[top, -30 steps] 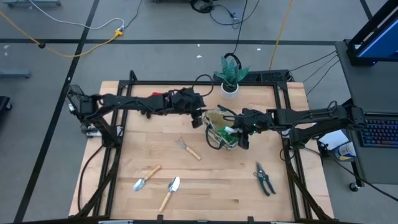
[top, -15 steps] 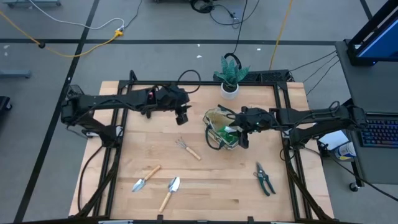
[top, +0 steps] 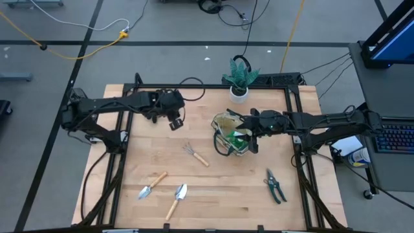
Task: Pick & Place Garden tools in Gardening bag
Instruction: Put the red gloves into the gardening bag
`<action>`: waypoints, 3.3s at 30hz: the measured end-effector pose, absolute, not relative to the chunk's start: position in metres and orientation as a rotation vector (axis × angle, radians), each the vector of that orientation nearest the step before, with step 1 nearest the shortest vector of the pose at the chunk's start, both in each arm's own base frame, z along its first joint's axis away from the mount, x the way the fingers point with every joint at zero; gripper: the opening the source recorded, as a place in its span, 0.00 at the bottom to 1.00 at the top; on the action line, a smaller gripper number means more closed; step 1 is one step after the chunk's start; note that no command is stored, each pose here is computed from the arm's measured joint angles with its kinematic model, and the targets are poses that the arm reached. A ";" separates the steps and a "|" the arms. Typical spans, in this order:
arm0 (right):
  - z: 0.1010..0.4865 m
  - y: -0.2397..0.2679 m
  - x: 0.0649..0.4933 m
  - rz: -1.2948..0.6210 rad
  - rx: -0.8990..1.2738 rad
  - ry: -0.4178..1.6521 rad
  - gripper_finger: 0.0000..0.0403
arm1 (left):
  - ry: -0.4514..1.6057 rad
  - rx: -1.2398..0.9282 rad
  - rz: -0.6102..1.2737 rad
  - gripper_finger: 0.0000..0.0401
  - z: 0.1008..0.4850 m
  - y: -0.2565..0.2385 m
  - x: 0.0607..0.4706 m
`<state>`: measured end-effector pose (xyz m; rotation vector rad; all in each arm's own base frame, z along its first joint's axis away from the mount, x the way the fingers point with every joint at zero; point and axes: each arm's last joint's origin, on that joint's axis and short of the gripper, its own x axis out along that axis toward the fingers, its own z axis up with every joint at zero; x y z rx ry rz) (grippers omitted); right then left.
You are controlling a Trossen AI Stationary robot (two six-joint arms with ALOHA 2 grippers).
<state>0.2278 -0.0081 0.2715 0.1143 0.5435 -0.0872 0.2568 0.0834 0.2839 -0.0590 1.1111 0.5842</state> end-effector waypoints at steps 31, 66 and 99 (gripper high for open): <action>0.271 -0.008 0.228 -0.087 0.117 0.546 0.45 | 1.288 -0.229 0.836 0.33 0.246 0.161 0.199; 0.271 -0.008 0.228 -0.086 0.117 0.546 0.45 | 1.269 -0.325 0.750 0.33 0.225 0.183 0.177; 0.271 -0.008 0.228 -0.087 0.118 0.546 0.45 | 1.198 -0.389 0.774 0.33 0.191 0.191 0.168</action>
